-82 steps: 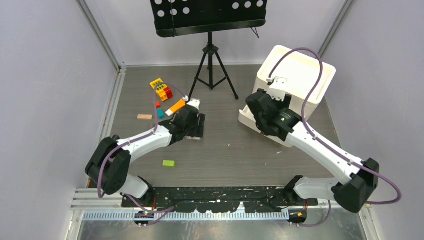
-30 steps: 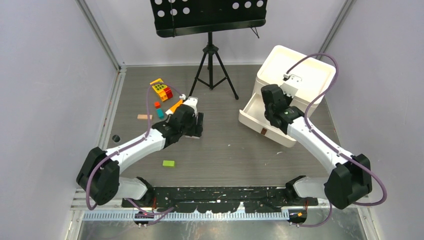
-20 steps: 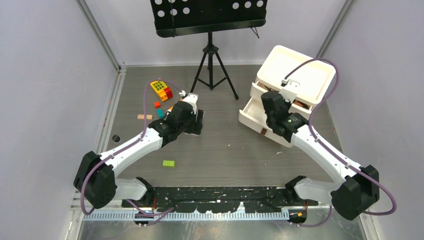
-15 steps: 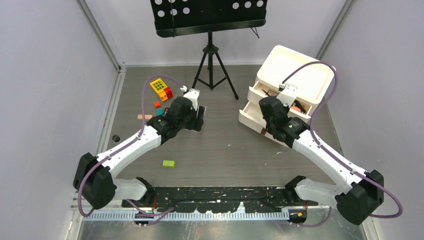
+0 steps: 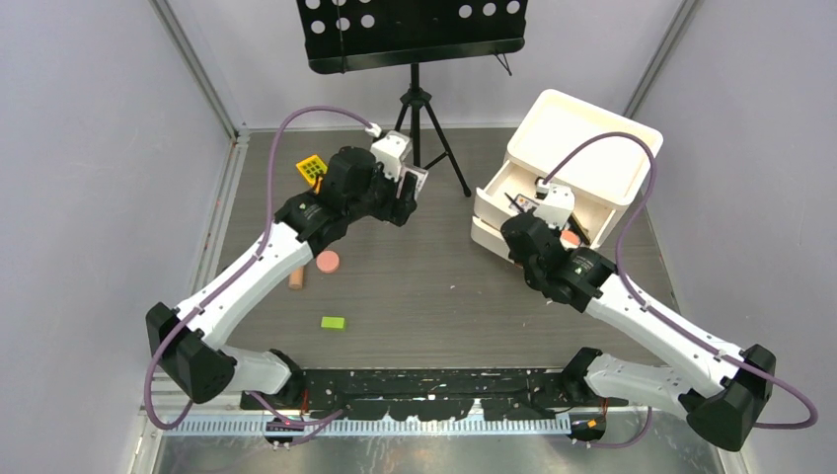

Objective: Organize the makeup
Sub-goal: Open the drawer in the storage box, then place the makeup in the drawer.

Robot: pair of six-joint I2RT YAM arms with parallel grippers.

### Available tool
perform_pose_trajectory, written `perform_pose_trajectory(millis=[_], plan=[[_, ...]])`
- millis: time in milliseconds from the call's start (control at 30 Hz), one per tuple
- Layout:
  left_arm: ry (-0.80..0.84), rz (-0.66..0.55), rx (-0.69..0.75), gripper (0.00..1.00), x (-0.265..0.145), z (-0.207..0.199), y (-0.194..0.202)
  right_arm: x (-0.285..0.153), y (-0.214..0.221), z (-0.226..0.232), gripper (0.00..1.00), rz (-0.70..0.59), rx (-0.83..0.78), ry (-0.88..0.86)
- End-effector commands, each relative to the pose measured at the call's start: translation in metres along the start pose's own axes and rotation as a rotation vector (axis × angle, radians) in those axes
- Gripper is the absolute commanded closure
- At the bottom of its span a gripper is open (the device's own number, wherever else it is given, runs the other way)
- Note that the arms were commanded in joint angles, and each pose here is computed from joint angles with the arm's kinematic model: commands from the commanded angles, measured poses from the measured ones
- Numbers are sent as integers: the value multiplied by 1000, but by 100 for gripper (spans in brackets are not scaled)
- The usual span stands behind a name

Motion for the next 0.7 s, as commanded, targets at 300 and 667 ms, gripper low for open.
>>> perform_pose_trajectory(millis=[300,667], plan=[[254,3,170,58,8,-46,-35,-43,-5,30,81,-7,-10,-190],[527,-113,405,74,14,-93,-70,-98,-77,-25,54,-196,48,-195]])
Point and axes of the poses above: each gripper's point midway between its finger pads, its own x axis out along the fingers, its own z axis along the line the jaws close on, y = z × x, the point moved 1 cm from there along -x, back along the fingers, and after that the axes turned 8 degrees about -x, right-handed, at the moved point
